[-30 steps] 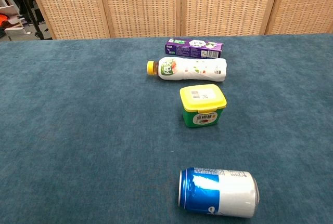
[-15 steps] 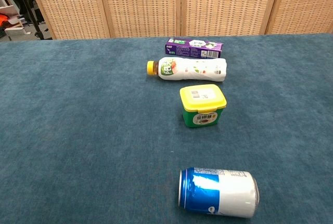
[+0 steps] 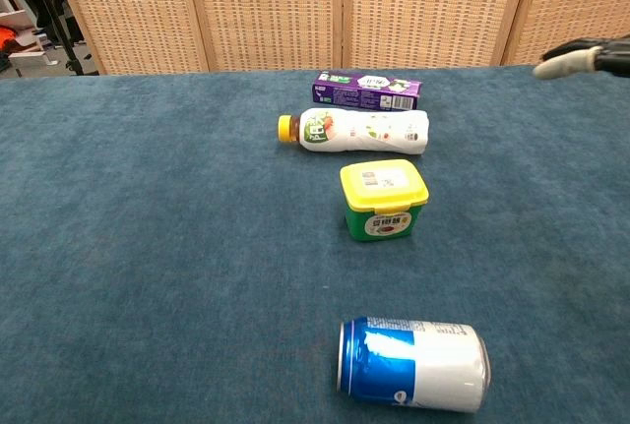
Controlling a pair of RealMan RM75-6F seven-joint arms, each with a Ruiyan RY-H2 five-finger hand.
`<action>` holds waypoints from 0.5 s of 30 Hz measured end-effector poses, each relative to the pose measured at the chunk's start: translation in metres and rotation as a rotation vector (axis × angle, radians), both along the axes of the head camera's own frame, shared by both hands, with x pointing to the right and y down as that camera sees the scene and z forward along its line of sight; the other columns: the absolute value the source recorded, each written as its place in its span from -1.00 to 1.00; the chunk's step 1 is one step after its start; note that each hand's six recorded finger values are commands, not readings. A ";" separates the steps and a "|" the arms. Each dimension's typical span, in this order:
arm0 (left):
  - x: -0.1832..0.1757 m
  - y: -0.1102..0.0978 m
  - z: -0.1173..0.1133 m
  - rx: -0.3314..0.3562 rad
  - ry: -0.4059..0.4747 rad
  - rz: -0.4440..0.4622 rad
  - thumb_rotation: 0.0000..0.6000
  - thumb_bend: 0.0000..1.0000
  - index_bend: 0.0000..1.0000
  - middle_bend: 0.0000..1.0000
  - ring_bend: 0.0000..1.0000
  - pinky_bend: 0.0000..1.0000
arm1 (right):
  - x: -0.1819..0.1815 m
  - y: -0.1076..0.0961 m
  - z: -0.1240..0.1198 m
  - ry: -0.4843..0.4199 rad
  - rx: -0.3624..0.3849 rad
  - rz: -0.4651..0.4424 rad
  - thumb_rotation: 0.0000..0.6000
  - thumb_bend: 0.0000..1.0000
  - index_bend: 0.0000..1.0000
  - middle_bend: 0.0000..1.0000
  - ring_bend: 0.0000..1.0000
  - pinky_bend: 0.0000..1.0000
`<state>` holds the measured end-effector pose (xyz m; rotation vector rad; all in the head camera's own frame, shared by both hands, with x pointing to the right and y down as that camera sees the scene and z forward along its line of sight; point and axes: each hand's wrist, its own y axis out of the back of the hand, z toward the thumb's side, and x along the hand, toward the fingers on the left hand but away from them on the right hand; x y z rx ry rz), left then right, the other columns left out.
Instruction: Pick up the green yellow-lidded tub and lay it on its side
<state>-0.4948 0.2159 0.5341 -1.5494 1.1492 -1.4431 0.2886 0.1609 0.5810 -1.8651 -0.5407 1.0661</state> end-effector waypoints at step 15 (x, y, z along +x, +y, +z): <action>-0.011 -0.008 0.007 -0.034 0.015 -0.037 1.00 -1.00 -1.00 -1.00 -1.00 -1.00 | -0.125 -0.032 0.065 0.058 -0.129 -0.156 1.00 -1.00 -1.00 -1.00 -1.00 -1.00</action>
